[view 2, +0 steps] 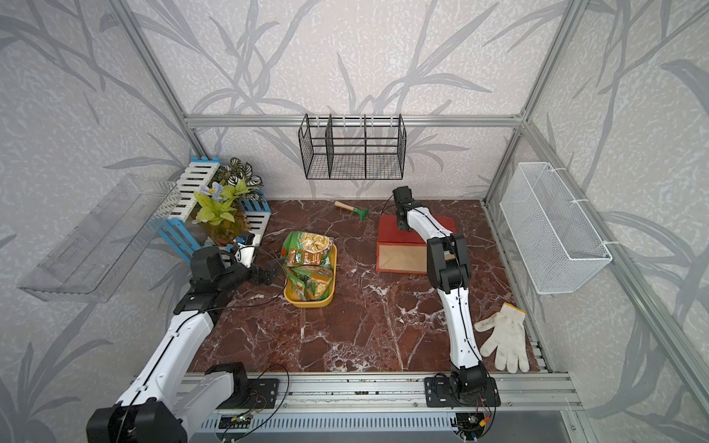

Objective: Place the condiment packets inside the bag
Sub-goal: Pick up the paper bag from the center of the board, then open the paper bag.

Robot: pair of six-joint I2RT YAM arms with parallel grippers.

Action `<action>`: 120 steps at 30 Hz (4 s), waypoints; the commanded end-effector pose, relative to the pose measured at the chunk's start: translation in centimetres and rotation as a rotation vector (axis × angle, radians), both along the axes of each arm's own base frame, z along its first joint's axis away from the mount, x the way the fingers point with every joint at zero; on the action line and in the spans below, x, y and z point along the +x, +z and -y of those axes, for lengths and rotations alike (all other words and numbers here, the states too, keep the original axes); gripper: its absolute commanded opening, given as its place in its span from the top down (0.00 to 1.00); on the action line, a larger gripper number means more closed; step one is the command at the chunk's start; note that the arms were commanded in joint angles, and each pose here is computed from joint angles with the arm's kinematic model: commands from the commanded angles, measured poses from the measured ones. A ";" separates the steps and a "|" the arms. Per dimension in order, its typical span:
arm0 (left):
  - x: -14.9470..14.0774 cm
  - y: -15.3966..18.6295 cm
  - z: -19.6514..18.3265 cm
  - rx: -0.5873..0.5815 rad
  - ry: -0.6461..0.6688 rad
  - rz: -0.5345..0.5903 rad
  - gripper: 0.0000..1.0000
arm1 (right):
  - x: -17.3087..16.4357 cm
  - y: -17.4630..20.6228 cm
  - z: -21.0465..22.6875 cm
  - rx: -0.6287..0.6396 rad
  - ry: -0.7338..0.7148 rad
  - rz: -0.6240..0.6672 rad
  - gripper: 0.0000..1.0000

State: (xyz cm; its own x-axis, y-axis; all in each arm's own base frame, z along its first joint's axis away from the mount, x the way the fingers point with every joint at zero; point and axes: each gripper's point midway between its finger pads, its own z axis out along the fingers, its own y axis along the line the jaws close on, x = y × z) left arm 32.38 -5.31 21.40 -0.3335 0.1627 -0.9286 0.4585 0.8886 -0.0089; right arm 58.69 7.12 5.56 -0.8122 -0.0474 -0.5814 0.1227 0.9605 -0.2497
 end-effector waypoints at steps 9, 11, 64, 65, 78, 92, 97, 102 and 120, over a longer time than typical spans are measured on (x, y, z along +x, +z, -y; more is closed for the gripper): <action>-1.0 4.8 1.2 -0.007 -0.071 0.045 0.00 | -5.4 11.3 -0.9 0.182 0.076 0.337 1.00; -1.0 6.1 1.7 -0.012 -0.091 0.052 0.00 | -7.3 12.4 -1.3 0.187 0.097 0.349 1.00; -1.5 1.2 15.0 -0.105 -0.115 -0.373 0.00 | -29.5 25.2 -15.6 0.444 0.788 0.742 1.00; -1.5 0.8 15.3 -0.113 -0.127 -0.382 0.00 | -29.5 25.3 -15.6 0.455 0.784 0.746 1.00; -0.5 -0.3 20.0 -0.245 -0.314 -0.461 0.09 | -29.7 25.7 -15.6 0.501 0.758 0.765 1.00; 2.7 1.7 21.5 -0.234 -0.331 -0.459 1.00 | -29.8 24.8 -15.7 0.575 0.723 0.745 1.00; 4.9 5.6 19.0 -0.117 -0.159 -0.256 1.00 | -29.5 24.9 -13.1 0.559 0.568 0.725 0.67; 4.8 7.8 18.1 -0.002 -0.065 -0.115 1.00 | -29.5 26.1 -9.6 0.548 0.346 0.682 0.15; 2.2 8.9 21.5 0.175 -0.033 0.058 1.00 | -37.2 32.7 -13.8 0.666 0.487 0.788 0.01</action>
State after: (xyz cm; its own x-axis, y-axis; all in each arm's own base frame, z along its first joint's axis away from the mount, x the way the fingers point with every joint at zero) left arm 33.93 -27.13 29.43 -0.2983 0.3234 -0.8980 0.5205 0.8438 0.1309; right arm 21.76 22.02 36.99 -0.2188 0.2111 -0.9527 -0.4176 0.8621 0.2870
